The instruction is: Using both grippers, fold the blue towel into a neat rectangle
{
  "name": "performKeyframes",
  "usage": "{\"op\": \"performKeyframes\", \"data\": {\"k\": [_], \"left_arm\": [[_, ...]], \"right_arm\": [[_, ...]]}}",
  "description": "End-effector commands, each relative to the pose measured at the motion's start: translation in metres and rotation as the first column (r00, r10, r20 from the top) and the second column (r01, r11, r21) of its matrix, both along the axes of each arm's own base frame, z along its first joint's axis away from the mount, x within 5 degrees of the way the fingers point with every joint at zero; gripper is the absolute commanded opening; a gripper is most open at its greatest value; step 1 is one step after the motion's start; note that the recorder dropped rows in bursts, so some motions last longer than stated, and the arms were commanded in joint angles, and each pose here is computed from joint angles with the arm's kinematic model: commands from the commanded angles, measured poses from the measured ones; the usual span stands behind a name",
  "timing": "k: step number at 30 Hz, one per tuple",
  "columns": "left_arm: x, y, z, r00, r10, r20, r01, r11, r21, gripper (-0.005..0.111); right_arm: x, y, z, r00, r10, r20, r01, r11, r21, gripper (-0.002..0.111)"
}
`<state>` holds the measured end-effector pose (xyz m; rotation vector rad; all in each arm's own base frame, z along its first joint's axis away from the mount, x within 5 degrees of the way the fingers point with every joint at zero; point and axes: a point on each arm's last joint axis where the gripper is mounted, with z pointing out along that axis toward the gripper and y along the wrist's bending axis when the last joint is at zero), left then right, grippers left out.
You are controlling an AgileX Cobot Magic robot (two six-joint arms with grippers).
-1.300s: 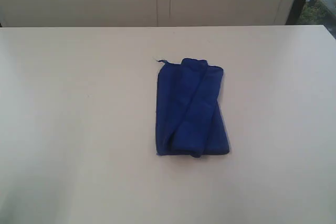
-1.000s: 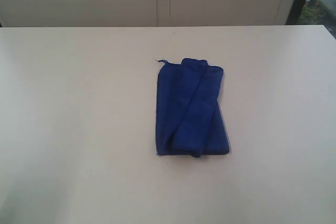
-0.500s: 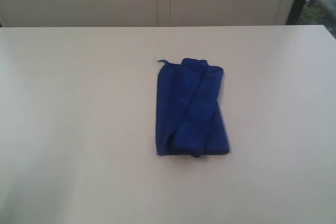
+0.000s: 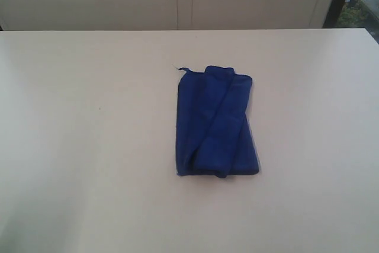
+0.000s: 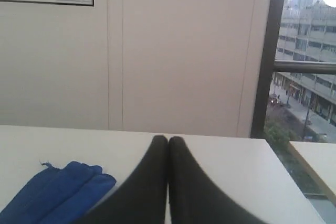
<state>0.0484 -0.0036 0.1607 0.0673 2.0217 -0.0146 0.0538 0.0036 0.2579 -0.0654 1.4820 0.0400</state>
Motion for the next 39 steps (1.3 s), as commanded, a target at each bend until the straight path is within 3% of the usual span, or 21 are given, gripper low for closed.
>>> {"op": "performKeyframes", "data": {"k": [1,6,10,16,20,25,33,39], "left_arm": [[0.0,0.0,-0.003,1.0,0.001,-0.01,-0.001,1.0,-0.009,0.0],[0.0,0.0,-0.003,1.0,0.001,-0.01,-0.001,1.0,-0.009,0.0],[0.0,0.0,-0.003,1.0,0.001,-0.01,-0.001,1.0,-0.009,0.0],[0.0,0.0,-0.003,1.0,0.001,-0.01,-0.001,1.0,-0.009,0.0],[0.0,0.0,-0.003,1.0,0.001,-0.01,-0.001,1.0,-0.009,0.0],[0.0,0.0,-0.003,1.0,0.001,-0.01,-0.001,1.0,-0.009,0.0],[0.0,0.0,-0.003,1.0,0.001,-0.01,-0.001,1.0,-0.009,0.0],[0.0,0.0,-0.003,1.0,0.001,-0.01,-0.001,1.0,-0.009,0.0]], "right_arm": [[0.012,0.0,0.055,0.991,-0.014,-0.13,0.011,1.0,-0.023,0.0],[0.062,0.003,0.1,0.935,-0.022,-0.355,0.01,0.999,-0.038,0.0],[0.115,0.008,0.111,0.9,0.0,-0.435,-0.001,1.0,-0.001,0.0],[0.194,0.014,0.066,0.854,0.008,-0.519,0.012,0.999,0.035,0.0],[0.234,0.022,0.029,0.763,0.038,-0.645,0.032,0.995,0.097,0.0],[0.276,0.055,0.012,0.667,0.132,-0.733,-0.007,0.985,0.17,0.0],[0.342,0.118,-0.021,0.605,0.251,-0.755,-0.055,0.96,0.275,0.0],[0.384,0.138,-0.065,0.564,0.264,-0.783,-0.04,0.955,0.293,0.004]]}}
